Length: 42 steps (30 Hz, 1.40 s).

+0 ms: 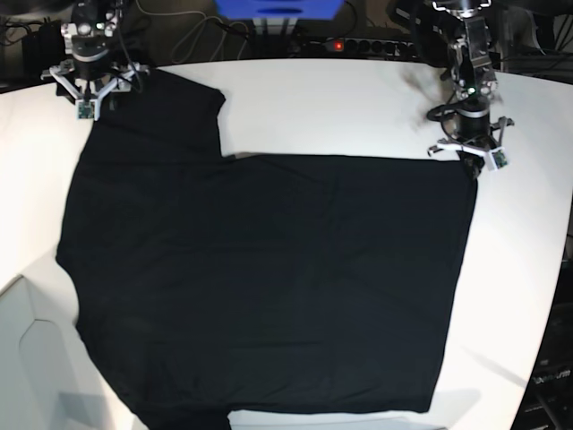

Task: Fold the T-shirt properly
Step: 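Lower both grippers and pinch the shirt's collar-edge corners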

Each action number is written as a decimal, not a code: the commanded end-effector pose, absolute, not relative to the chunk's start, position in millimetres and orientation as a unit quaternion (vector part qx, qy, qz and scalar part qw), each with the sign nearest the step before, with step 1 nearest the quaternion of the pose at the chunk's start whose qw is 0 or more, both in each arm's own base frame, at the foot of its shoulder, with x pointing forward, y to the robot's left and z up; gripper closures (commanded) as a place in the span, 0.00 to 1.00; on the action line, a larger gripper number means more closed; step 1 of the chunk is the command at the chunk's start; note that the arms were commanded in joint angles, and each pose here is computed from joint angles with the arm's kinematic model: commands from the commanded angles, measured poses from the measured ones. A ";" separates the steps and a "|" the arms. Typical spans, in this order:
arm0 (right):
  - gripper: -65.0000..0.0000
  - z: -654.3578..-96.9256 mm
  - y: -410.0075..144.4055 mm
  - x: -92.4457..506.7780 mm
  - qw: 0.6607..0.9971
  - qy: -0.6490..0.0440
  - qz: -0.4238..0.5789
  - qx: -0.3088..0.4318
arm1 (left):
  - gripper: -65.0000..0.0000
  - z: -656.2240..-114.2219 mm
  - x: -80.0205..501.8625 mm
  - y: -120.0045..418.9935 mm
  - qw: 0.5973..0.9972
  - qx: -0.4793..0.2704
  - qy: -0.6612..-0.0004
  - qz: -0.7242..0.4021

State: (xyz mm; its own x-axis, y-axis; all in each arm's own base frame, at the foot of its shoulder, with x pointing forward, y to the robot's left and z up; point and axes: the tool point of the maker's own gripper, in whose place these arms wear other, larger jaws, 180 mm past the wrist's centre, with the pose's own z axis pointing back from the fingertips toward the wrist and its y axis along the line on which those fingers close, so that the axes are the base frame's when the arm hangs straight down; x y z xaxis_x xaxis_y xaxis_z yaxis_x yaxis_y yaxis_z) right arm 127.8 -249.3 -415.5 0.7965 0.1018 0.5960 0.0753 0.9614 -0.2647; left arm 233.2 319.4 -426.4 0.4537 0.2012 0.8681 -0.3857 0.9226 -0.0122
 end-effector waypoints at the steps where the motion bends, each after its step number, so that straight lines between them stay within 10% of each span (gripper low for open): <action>1: 0.41 -413.7 -251.8 127.9 0.936 -0.321 0.014 -0.142 | 1.00 -434.6 224.3 321.6 0.861 0.096 -0.469 0.174; 11: 0.49 -432.0 -224.1 125.9 0.948 -0.300 0.083 -0.071 | 1.00 -435.3 223.5 321.1 0.861 0.096 -0.468 0.175; 21: 1.00 -434.1 -215.1 124.1 0.948 -0.296 0.105 -0.051 | 1.00 -438.3 217.3 321.4 0.864 0.098 -0.462 0.174; 42: 1.00 -370.1 -240.0 151.0 0.918 -0.372 0.091 -0.106 | 1.00 -420.3 217.0 316.6 0.857 0.097 -0.479 0.161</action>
